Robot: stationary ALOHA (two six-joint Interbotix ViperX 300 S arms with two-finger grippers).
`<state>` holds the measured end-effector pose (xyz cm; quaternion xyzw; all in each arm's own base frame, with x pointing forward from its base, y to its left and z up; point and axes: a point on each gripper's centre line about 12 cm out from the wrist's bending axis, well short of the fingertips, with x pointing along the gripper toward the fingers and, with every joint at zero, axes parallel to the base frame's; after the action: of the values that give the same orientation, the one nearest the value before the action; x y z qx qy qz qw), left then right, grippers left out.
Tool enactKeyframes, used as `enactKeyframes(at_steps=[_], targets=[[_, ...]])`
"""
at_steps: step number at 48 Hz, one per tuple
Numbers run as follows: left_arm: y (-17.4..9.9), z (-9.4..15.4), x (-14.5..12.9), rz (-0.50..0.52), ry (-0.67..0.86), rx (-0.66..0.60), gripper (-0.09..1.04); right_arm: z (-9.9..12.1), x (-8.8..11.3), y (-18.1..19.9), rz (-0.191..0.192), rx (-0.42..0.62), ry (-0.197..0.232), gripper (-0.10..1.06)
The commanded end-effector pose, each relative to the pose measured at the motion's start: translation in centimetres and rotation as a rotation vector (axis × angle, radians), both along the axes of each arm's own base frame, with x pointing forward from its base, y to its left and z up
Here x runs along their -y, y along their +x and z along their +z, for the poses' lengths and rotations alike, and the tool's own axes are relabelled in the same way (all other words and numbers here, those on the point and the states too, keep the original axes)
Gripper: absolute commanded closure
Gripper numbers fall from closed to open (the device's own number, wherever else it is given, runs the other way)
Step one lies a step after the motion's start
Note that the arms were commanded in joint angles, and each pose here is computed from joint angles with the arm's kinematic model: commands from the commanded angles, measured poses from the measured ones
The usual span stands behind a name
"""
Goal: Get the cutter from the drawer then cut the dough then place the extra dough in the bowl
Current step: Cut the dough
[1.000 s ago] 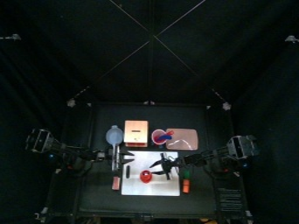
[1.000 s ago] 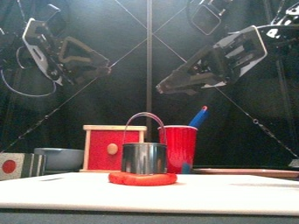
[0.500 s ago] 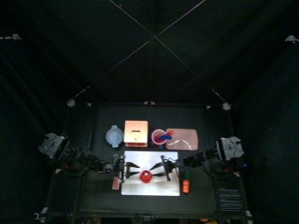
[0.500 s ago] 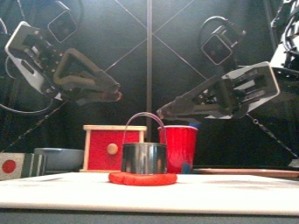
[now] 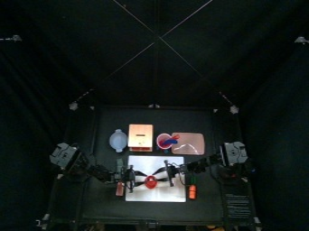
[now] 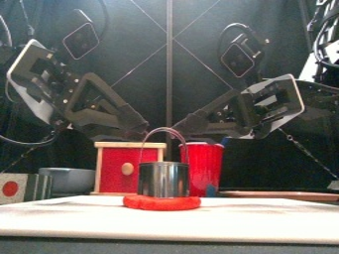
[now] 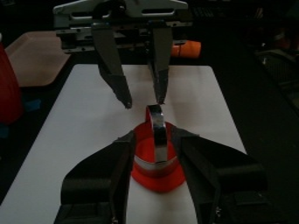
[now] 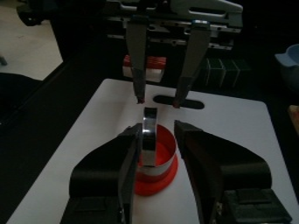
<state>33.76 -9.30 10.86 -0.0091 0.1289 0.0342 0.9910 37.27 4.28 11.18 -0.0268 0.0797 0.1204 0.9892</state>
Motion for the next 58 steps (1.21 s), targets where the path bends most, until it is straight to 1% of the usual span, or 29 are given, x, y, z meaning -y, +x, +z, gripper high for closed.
enactKeyframes(at_steps=[1, 13, 20, 25, 32, 41, 53, 58], targets=[[0.7, 0.6, 0.5, -0.002, -0.013, 0.020, 0.17, 0.8, -0.1, 0.4, 0.002, 0.032, 0.002, 0.22], [1.1, 0.3, 1.5, -0.023, -0.027, -0.002, 0.17, 0.8, 0.2, 0.5, -0.002, 0.034, -0.001, 0.22], [1.0, -0.4, 1.2, 0.024, -0.042, -0.028, 0.17, 0.8, 0.2, 0.5, -0.004, 0.021, -0.004, 0.22], [1.0, -1.1, 0.9, 0.064, -0.036, -0.050, 0.17, 0.7, 0.0, 0.6, 0.002, 0.007, -0.011, 0.22], [1.8, -1.1, 1.3, 0.091, -0.015, -0.049, 0.18, 0.9, 0.0, 0.7, -0.002, -0.013, -0.013, 0.22], [2.5, -0.8, 1.8, 0.095, 0.003, -0.047, 0.18, 0.6, -1.3, 0.9, 0.014, -0.056, -0.009, 0.22], [2.1, -0.9, 1.9, 0.085, -0.009, -0.088, 0.18, 1.0, -1.4, 0.9, -0.037, -0.083, 0.017, 0.22], [2.0, -1.0, 1.9, 0.092, -0.012, -0.094, 0.18, 0.8, -1.3, 0.9, -0.040, -0.104, 0.011, 0.22]])
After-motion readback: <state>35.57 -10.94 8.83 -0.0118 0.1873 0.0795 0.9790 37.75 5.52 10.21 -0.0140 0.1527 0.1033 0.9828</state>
